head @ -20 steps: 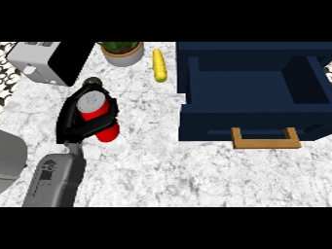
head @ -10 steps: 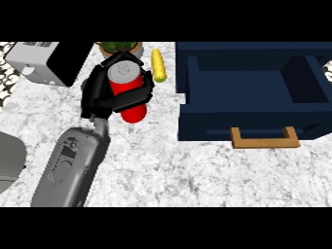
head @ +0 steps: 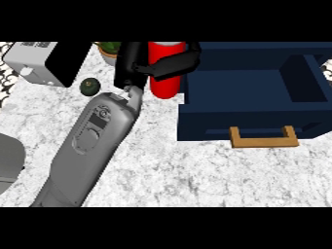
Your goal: Pick up the can, place it into the drawer and close the drawer
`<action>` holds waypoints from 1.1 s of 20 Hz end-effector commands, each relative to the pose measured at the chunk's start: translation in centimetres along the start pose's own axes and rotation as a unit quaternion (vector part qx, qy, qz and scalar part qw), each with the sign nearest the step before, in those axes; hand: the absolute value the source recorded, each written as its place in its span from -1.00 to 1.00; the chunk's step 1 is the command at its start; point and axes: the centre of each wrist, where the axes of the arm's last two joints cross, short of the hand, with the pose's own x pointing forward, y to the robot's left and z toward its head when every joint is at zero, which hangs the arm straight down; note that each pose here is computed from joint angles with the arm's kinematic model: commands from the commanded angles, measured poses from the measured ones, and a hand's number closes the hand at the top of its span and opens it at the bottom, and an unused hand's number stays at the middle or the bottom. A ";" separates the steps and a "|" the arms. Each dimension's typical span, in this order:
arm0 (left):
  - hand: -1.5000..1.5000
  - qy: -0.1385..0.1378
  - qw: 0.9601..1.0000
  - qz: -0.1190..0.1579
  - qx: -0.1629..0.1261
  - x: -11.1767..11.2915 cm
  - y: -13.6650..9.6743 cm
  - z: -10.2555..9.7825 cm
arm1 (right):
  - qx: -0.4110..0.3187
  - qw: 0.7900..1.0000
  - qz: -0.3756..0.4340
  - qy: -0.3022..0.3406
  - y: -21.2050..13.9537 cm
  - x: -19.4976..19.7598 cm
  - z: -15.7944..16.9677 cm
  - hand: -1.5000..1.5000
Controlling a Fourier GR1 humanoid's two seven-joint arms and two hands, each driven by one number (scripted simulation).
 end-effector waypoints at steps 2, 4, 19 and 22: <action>1.00 -0.001 1.000 -0.010 -0.006 2.9 -2.9 -2.2 | 0.006 1.000 0.001 -0.003 0.7 1.1 0.4 -1.00; 1.00 0.007 1.000 -0.005 -0.004 4.1 -3.3 -3.5 | 0.001 1.000 0.002 -0.001 -0.2 -0.4 -0.2 -1.00; 1.00 0.020 0.998 -0.051 0.001 4.6 -7.2 -6.8 | 0.012 1.000 0.000 -0.006 0.3 0.2 -0.4 -1.00; 1.00 0.022 0.998 -0.057 -0.002 4.4 -7.8 -6.9 | 0.028 1.000 -0.004 -0.006 1.5 0.6 -1.1 -1.00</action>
